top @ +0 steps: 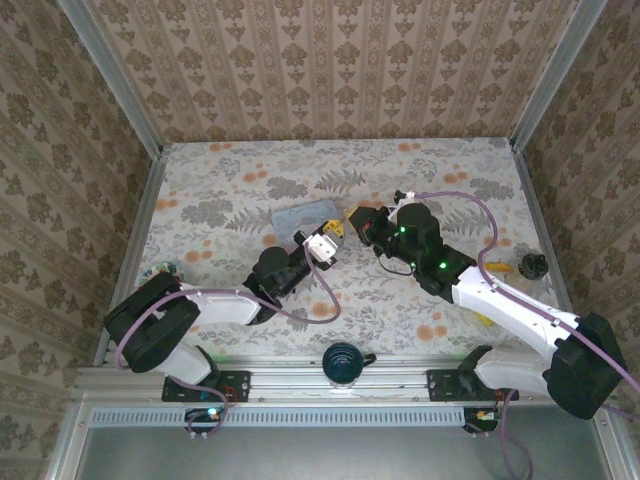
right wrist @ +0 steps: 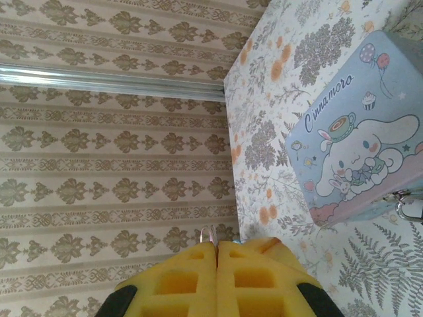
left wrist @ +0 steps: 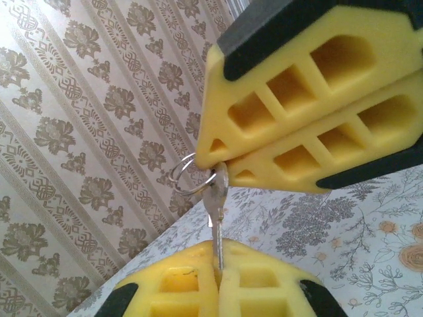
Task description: Unlock the padlock with the key
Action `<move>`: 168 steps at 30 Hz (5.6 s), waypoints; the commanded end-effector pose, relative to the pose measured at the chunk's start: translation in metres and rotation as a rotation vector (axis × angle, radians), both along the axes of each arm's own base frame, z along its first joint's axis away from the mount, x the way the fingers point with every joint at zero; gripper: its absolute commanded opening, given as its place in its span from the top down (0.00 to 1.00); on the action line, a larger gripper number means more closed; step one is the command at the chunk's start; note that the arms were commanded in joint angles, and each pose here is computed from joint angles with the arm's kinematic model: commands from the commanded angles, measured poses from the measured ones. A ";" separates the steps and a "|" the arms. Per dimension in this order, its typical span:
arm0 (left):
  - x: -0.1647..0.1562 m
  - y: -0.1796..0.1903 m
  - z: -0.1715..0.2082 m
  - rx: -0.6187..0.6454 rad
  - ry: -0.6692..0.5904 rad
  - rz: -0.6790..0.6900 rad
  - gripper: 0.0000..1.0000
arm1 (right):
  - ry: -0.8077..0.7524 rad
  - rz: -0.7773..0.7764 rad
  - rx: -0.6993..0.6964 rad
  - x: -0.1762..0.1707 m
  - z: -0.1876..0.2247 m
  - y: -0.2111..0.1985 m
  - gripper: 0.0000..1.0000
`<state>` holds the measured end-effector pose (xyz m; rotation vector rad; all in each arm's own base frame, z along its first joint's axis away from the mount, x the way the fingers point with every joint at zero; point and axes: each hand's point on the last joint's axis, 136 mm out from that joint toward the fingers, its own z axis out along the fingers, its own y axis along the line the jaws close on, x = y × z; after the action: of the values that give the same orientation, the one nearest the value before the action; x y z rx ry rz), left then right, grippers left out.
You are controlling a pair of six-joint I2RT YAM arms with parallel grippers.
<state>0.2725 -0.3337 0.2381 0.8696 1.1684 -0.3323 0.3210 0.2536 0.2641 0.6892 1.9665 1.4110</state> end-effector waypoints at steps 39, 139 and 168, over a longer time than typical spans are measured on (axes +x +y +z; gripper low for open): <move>-0.023 0.039 0.023 -0.131 0.640 -0.219 1.00 | -0.252 0.141 -0.356 -0.007 0.053 0.009 0.29; -0.033 0.127 0.054 -0.541 1.033 -0.154 0.08 | -0.475 0.379 -0.429 -0.052 -0.007 -0.013 1.00; -0.056 0.058 0.055 -0.496 1.085 -0.476 0.45 | -0.499 0.372 -0.279 -0.050 0.003 -0.001 1.00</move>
<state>0.2276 -0.2649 0.2703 0.3749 1.8030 -1.5028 0.2736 0.2505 0.2558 -0.1420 1.9358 1.2628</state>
